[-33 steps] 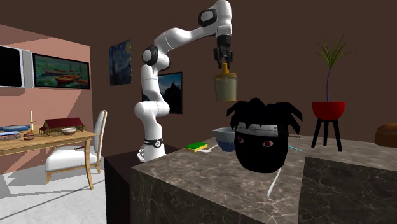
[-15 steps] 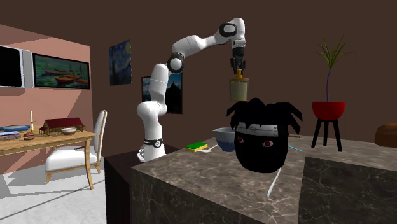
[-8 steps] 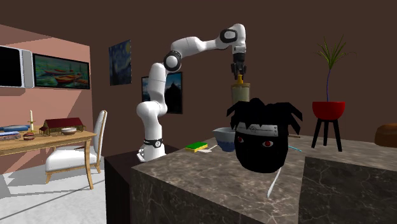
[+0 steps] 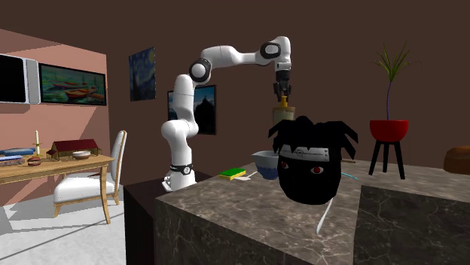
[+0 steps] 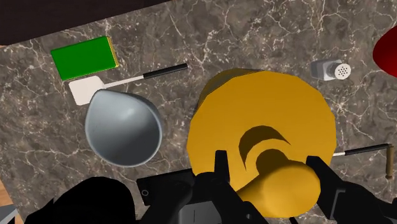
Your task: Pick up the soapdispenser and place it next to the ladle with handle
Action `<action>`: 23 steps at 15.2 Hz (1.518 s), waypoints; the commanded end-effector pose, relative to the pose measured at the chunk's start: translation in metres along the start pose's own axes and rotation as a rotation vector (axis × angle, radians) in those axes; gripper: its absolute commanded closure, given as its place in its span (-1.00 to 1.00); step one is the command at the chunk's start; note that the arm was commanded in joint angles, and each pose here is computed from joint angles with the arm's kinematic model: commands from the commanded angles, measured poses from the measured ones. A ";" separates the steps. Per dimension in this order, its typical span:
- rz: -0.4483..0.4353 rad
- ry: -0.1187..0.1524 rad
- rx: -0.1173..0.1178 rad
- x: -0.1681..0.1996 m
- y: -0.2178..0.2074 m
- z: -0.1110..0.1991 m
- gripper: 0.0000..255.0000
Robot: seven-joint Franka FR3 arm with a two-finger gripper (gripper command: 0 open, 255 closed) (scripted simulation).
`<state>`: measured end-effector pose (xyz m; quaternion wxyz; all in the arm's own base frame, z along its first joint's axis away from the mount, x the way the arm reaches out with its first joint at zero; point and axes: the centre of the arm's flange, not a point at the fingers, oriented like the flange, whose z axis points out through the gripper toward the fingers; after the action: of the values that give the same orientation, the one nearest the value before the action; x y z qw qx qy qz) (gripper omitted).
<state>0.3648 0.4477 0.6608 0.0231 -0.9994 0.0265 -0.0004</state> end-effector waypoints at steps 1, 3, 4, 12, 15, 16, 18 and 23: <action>0.000 0.001 0.001 0.000 0.001 0.011 1.00; 0.000 0.001 0.001 0.000 0.002 0.021 1.00; 0.000 0.001 0.001 0.000 0.002 0.027 1.00; 0.000 0.001 0.001 0.000 0.004 0.069 1.00; 0.000 0.001 0.001 0.000 0.005 0.085 1.00; 0.000 0.001 0.001 0.000 0.005 0.090 1.00; 0.000 0.001 0.001 0.000 0.005 0.100 1.00; 0.000 0.001 0.001 0.000 0.007 0.127 1.00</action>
<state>0.3638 0.4476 0.5388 0.0231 -0.9994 0.0267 -0.0004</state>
